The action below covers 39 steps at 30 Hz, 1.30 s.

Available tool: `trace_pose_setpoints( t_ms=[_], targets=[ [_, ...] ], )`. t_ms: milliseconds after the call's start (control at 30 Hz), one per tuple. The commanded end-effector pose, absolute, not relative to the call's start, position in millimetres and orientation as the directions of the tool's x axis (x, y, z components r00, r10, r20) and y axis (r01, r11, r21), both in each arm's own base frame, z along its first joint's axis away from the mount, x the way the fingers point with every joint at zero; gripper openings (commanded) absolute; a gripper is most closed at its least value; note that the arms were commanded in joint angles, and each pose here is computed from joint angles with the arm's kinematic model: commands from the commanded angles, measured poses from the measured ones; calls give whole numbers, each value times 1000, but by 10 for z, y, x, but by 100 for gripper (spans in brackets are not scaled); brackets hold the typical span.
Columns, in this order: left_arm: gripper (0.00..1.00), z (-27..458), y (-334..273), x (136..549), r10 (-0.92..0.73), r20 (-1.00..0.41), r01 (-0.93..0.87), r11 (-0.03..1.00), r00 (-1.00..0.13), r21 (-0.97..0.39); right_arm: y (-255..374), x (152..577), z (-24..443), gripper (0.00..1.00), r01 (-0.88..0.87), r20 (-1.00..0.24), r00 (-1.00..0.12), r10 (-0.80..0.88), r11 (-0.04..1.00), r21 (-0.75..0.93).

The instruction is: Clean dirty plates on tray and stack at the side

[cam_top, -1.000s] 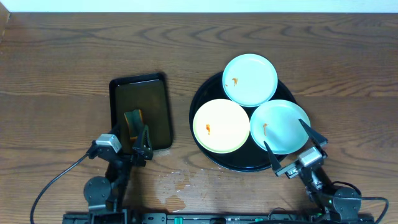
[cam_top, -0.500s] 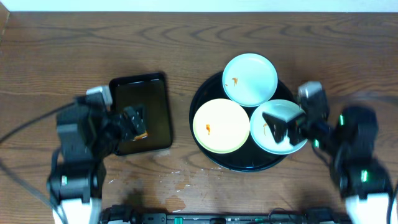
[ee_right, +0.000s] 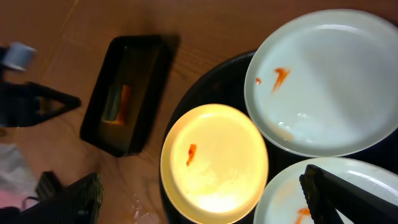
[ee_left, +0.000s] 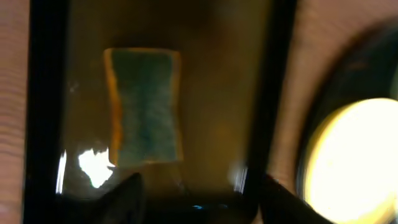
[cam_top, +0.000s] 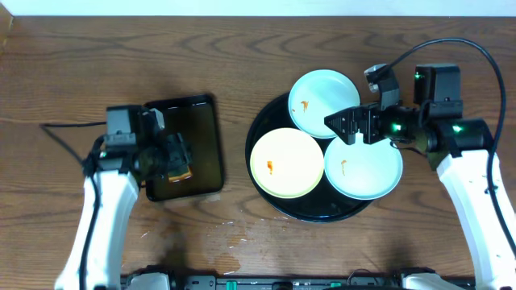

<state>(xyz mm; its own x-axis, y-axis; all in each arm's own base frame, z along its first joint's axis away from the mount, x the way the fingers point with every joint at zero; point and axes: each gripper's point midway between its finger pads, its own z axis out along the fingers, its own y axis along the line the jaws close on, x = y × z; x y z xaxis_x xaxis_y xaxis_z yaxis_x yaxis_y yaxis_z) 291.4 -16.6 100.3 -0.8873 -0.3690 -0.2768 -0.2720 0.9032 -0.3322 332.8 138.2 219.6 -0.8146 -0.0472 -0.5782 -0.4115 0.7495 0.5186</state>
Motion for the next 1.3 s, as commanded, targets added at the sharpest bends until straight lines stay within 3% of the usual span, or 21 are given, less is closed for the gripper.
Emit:
trace_pose_setpoints(
  t_ms=[0,67,267,400,600,733,800,967,1100,1267],
  targets=[
    [53,584,5,2936,-398,-182,-362,910,-899,-201,1466,3315,2311,99,-406,-565,-825,-18,715,569],
    [45,407,-13,2946,-399,-139,-372,910,-907,-184,1464,3323,2313,98,-408,-569,-822,-19,717,566],
    [35,-19,31,3035,-404,-88,-390,910,-911,-139,1463,3307,2300,92,-402,-560,-828,-20,718,568],
    [8,-176,-3,3009,-401,-45,-392,909,-915,-140,1476,3298,2297,89,-403,-559,-829,-23,717,569],
    [8,122,-5,3016,-400,-57,-389,910,-915,-146,1477,3300,2295,89,-403,-560,-828,-24,718,567],
    [46,436,3,3056,-383,-136,-360,918,-914,-166,1477,3300,2295,89,-403,-560,-828,-24,718,567],
    [49,498,20,3086,-383,-165,-357,919,-909,-166,1477,3300,2295,89,-403,-560,-828,-24,718,567],
    [50,456,210,3221,-383,-256,-373,923,-888,-89,1477,3305,2297,89,-405,-561,-827,-24,718,566],
    [50,297,183,3308,-381,-275,-365,924,-883,-110,1477,3306,2297,89,-405,-562,-827,-24,719,566],
    [42,61,62,3310,-291,-249,-278,957,-924,-88,1476,3300,2293,88,-403,-559,-829,-24,719,567]
  ],
)
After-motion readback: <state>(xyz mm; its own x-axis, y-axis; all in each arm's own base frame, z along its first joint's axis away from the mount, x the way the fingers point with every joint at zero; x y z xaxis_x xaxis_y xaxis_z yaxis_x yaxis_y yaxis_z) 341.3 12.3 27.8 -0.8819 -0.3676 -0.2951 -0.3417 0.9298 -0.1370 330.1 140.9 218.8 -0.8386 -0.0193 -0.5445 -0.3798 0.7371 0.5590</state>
